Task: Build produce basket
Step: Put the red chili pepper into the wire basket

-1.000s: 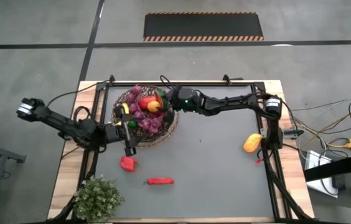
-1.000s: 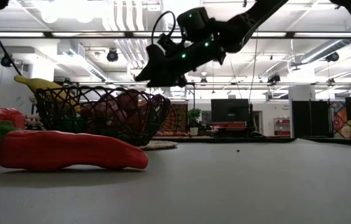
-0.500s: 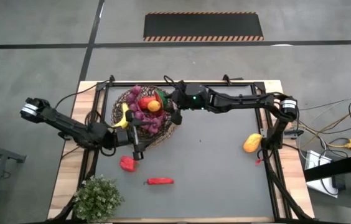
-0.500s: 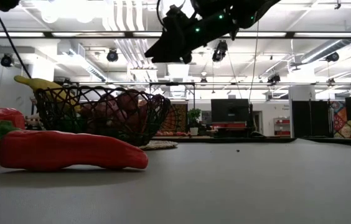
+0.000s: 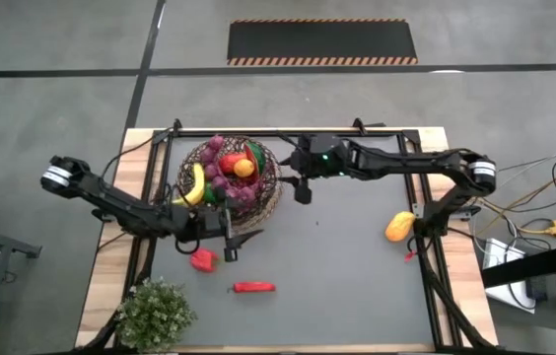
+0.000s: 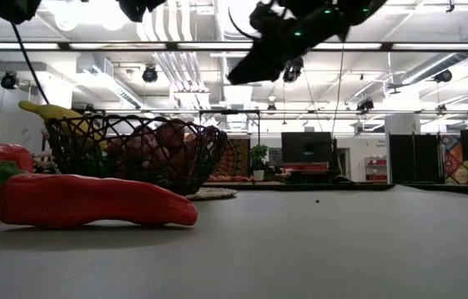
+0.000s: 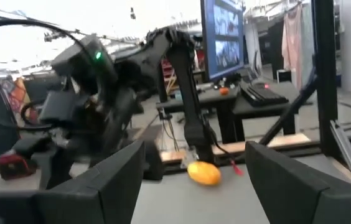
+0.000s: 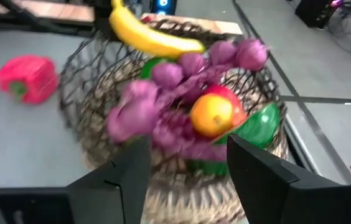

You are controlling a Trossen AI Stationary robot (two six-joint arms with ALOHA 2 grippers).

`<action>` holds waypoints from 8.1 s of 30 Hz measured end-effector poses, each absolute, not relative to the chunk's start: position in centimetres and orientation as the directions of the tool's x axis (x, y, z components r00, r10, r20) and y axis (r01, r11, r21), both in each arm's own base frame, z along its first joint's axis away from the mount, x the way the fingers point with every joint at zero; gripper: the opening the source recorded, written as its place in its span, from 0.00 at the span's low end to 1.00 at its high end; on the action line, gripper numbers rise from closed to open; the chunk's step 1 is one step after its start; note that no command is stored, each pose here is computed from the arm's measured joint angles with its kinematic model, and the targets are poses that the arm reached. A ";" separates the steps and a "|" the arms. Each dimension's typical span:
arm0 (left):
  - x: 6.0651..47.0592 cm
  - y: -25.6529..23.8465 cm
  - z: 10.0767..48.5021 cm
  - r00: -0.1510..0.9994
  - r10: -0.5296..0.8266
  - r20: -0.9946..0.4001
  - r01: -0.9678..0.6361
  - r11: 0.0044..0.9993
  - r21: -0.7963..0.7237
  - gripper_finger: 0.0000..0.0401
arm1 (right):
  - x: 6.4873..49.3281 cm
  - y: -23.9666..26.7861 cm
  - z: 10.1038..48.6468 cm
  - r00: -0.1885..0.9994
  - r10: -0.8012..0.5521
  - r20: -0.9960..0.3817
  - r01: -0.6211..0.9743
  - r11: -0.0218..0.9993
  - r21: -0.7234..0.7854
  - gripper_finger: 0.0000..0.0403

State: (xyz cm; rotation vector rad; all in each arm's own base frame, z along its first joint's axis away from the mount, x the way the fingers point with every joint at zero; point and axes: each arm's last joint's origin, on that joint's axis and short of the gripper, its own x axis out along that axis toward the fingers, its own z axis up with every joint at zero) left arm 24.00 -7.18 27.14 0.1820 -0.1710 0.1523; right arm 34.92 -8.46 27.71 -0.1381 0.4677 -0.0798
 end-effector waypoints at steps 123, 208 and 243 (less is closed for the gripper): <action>34.2 -15.9 19.8 0.529 0.242 -0.814 -0.481 0.875 -0.052 0.49 | 24.0 -3.8 19.5 0.947 -0.031 -0.319 -0.050 0.968 -0.245 0.48; 27.8 5.4 34.3 0.075 -0.127 -0.989 -0.646 0.749 -0.145 0.28 | 23.8 -3.8 19.0 0.938 -0.032 -0.346 -0.073 0.955 -0.286 0.48; 23.1 6.5 25.7 -0.223 -0.305 -0.926 -0.689 0.721 -0.071 0.28 | 23.8 -3.8 19.0 0.942 -0.033 -0.334 -0.069 0.955 -0.289 0.48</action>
